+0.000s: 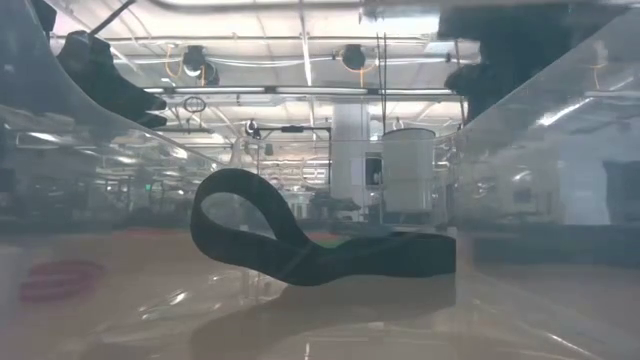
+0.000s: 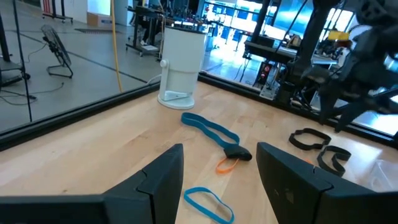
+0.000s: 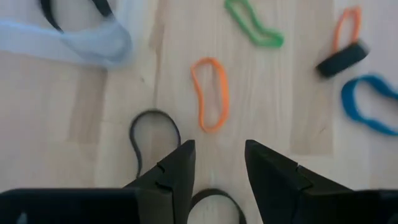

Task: Pick and place rubber bands into bin
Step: Put the black rubber band into the transparent bin

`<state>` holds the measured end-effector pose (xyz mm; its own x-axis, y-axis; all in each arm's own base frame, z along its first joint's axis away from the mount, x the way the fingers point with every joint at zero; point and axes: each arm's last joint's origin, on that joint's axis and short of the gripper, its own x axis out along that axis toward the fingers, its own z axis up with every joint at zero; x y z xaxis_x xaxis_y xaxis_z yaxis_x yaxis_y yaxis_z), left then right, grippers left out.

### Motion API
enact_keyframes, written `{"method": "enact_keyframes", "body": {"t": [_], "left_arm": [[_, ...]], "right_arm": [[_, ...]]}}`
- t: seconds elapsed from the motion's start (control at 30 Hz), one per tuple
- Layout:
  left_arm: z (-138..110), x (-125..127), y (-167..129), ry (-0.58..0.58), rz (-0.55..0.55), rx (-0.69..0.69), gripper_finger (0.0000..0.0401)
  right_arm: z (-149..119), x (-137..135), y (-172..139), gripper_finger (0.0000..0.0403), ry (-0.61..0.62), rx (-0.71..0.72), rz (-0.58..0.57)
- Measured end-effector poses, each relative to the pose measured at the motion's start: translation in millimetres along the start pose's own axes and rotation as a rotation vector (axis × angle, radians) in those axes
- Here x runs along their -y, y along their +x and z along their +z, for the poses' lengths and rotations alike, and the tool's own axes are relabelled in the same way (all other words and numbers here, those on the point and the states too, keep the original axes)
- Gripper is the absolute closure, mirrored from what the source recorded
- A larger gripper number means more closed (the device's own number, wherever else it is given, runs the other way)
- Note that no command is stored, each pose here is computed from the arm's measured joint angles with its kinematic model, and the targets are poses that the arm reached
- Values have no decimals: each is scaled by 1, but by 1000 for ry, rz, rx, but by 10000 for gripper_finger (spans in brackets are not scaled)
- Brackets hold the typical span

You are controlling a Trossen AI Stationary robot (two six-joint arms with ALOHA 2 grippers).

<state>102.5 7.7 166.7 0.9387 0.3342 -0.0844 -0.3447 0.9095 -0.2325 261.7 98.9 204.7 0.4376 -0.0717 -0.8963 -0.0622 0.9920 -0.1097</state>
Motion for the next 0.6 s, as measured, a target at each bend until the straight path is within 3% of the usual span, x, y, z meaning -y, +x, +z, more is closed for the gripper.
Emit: {"method": "enact_keyframes", "body": {"t": [0.6], "left_arm": [[0,0,0,-2,-3,0,192]], "right_arm": [[-10,-16,69,274,47,-217,16]]}}
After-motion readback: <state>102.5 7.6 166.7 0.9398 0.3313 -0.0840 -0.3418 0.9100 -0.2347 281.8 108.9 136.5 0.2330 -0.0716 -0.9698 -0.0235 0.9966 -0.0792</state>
